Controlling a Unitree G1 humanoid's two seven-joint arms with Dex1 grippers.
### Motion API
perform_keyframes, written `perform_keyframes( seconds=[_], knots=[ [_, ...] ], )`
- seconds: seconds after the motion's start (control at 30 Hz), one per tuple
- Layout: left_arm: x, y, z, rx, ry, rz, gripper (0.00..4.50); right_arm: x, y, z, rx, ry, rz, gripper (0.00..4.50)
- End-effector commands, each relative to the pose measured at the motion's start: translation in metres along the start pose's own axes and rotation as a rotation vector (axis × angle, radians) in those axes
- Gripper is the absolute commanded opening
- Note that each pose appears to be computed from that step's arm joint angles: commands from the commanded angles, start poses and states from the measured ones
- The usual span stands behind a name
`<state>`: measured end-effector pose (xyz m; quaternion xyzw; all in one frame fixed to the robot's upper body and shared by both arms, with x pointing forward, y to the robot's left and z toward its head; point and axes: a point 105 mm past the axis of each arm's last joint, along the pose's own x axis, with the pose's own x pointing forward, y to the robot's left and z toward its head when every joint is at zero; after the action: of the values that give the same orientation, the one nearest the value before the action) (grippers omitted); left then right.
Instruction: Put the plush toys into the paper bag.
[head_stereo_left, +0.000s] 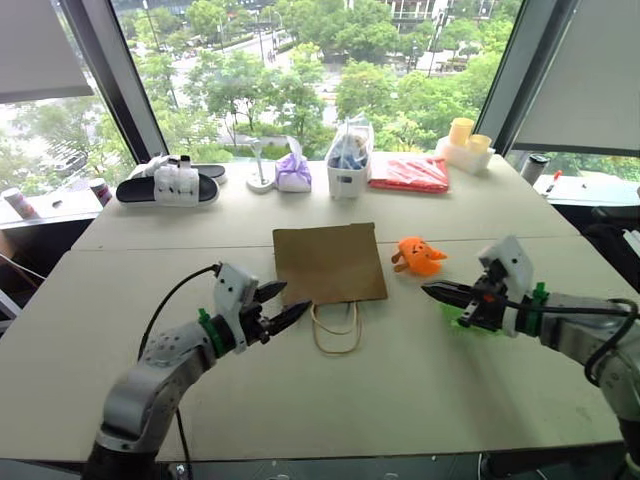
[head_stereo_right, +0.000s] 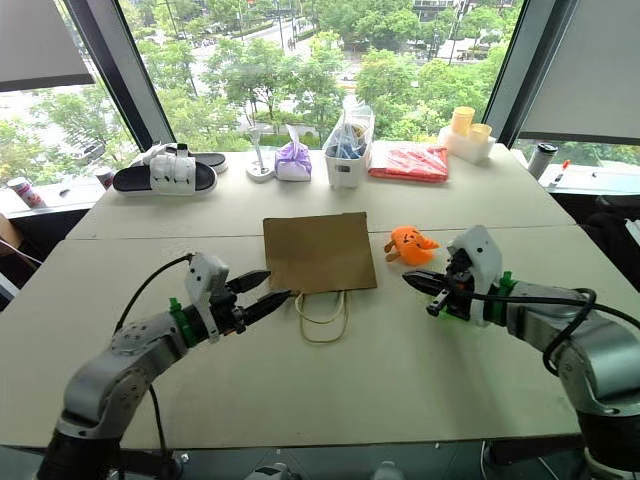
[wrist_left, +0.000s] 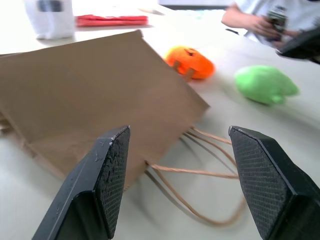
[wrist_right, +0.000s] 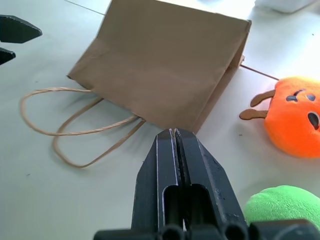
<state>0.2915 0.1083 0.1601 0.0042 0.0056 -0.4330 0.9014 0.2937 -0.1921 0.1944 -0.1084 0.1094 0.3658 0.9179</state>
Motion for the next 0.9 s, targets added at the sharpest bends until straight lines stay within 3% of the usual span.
perform_keyframes(
  seconds=[0.03,0.2,0.7,0.9],
  knots=[
    [-0.003,-0.001,0.014,0.030,-0.031,-0.036,3.20,-0.003,0.008,0.019,-0.049,-0.046,0.031,0.00],
    [-0.004,-0.002,0.028,0.016,-0.049,-0.087,3.20,-0.003,0.011,0.023,-0.066,-0.053,0.035,0.00],
    [-0.035,0.034,0.031,0.220,0.165,-0.247,3.20,-0.001,0.027,0.034,-0.098,-0.065,0.087,0.00],
    [-0.021,0.038,0.012,0.468,0.217,-0.358,3.20,0.008,0.037,0.023,-0.099,-0.052,0.108,0.00]
  ],
)
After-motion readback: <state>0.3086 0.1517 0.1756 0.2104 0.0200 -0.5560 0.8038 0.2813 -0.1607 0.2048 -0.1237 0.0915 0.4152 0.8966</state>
